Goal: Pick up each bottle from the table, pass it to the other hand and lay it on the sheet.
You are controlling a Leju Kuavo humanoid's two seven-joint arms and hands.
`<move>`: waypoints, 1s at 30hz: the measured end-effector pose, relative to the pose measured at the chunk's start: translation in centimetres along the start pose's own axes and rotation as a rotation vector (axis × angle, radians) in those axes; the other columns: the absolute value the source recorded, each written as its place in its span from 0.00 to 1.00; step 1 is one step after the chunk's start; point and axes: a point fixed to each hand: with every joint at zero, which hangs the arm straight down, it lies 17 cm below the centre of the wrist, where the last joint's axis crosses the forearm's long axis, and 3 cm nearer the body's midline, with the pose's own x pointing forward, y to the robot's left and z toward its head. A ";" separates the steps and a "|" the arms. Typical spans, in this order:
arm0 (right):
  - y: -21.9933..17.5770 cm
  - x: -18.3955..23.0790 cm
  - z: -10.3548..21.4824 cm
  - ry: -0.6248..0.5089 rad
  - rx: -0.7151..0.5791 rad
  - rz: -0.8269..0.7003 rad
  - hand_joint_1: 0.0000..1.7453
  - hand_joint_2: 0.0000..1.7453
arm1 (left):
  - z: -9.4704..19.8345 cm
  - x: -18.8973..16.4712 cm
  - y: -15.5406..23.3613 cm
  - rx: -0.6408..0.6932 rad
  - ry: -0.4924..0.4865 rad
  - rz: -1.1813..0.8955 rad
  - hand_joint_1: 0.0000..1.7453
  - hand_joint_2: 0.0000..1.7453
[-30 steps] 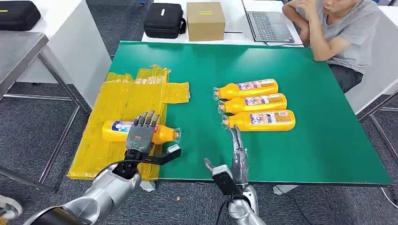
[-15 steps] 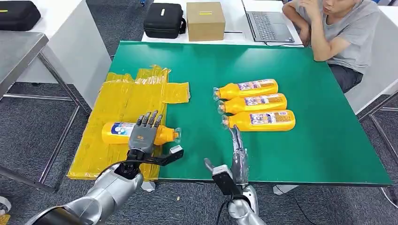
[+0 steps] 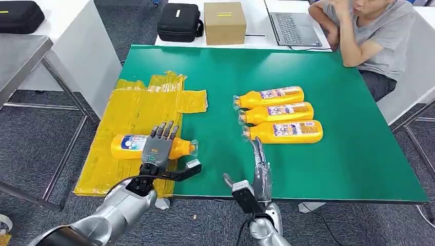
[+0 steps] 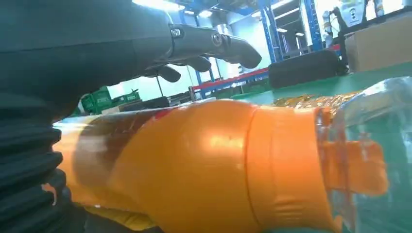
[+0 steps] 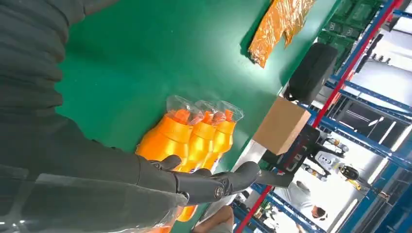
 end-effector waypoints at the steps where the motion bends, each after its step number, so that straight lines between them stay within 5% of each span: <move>1: 0.0 0.0 0.0 0.000 0.000 0.001 0.00 1.00 | 0.0 0.5 0.2 0.005 -0.016 -0.003 0.00 1.00; 10: -0.2 -0.4 0.3 0.008 0.001 0.005 0.00 1.00 | 0.8 6.5 1.5 0.017 -0.163 -0.007 0.00 1.00; 16: -0.8 -1.2 0.9 0.025 -0.005 0.027 0.00 1.00 | 3.8 12.8 5.1 0.043 -0.407 0.082 0.00 1.00; 30: -1.1 -1.6 1.5 0.039 -0.011 0.032 0.00 1.00 | 6.7 14.4 15.0 0.319 -0.509 0.168 0.00 1.00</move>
